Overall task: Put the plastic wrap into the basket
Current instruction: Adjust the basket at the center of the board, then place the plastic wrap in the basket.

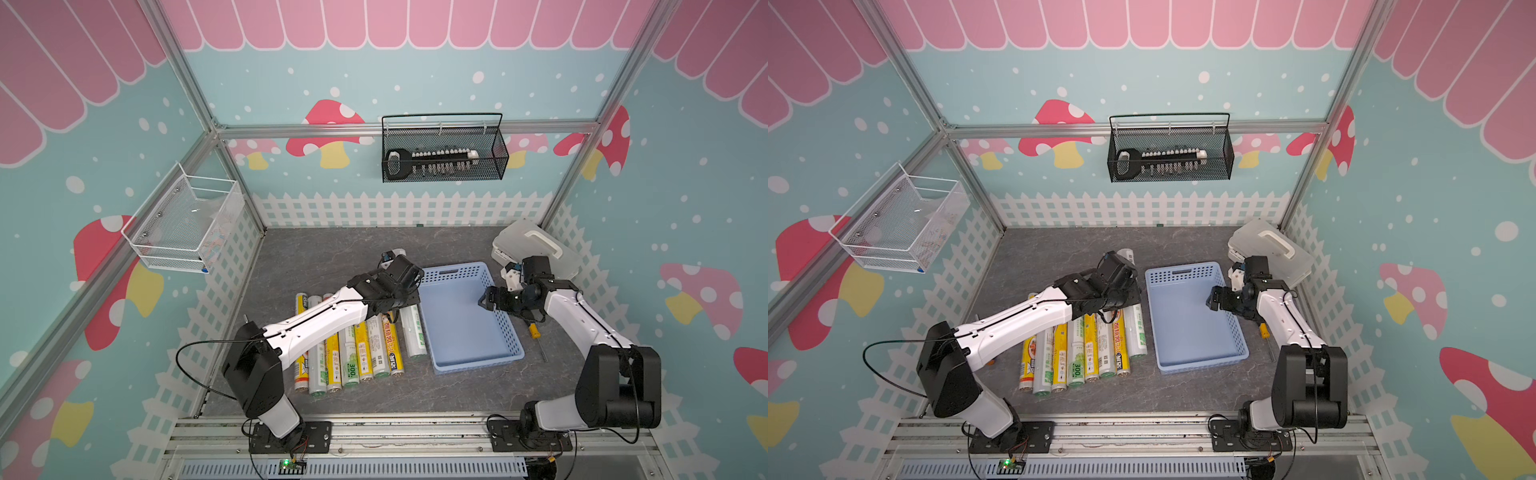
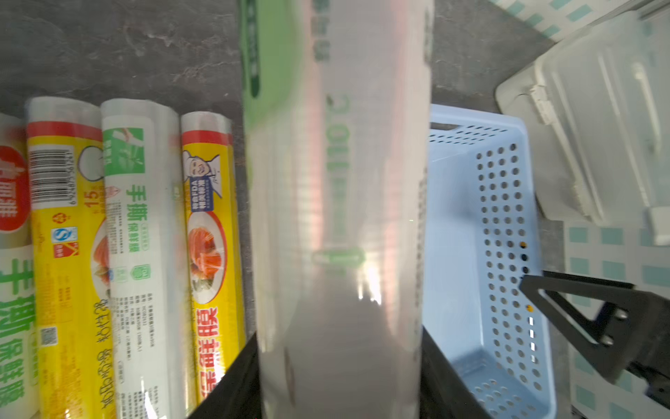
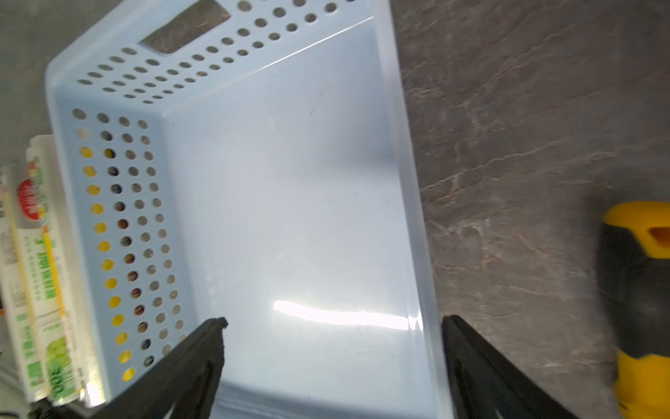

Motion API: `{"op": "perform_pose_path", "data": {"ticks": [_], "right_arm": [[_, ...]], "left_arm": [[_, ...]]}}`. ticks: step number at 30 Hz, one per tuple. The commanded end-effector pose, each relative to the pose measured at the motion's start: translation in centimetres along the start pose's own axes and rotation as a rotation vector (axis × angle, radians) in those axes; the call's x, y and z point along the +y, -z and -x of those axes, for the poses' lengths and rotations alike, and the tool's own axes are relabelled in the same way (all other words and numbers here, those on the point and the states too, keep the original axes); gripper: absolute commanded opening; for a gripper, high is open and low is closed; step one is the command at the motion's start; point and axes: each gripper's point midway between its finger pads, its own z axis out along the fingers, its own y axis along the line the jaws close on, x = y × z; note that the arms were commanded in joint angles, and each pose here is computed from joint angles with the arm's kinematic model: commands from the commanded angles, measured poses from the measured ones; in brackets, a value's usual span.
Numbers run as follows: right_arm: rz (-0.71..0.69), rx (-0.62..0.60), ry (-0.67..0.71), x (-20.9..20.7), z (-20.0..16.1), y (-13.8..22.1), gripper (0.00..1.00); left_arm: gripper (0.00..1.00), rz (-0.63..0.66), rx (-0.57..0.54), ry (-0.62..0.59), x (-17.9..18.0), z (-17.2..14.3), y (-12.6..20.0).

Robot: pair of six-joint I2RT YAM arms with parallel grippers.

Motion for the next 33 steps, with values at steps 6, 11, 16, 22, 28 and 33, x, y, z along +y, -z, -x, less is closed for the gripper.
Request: {"op": "perform_pose_path", "data": {"ticks": [6, 11, 16, 22, 28, 33], "right_arm": [[0.209, -0.029, -0.048, 3.5, -2.4, 1.4, 0.93], [-0.003, -0.095, -0.040, 0.5, -2.1, 3.2, 0.95], [-0.176, -0.197, -0.057, -2.0, -1.7, 5.9, 0.98], [-0.132, -0.222, -0.033, -1.0, -2.3, 6.7, 0.99], [-0.099, -0.210, -0.018, -0.6, -3.0, 6.4, 0.98], [-0.065, -0.204, -0.024, -0.2, -3.0, 5.9, 0.99]], "left_arm": [[0.23, -0.309, 0.064, -0.010, -8.2, -0.2, -0.3], [0.23, -0.421, 0.131, -0.020, -12.3, -1.2, -2.6], [0.21, -0.459, 0.209, -0.022, -15.3, -2.9, -5.7], [0.20, -0.445, 0.273, 0.007, -16.2, -5.3, -8.5], [0.20, -0.400, 0.267, 0.032, -16.2, -7.3, -10.2], [0.20, -0.391, 0.235, 0.061, -16.5, -7.3, -12.3]]}}
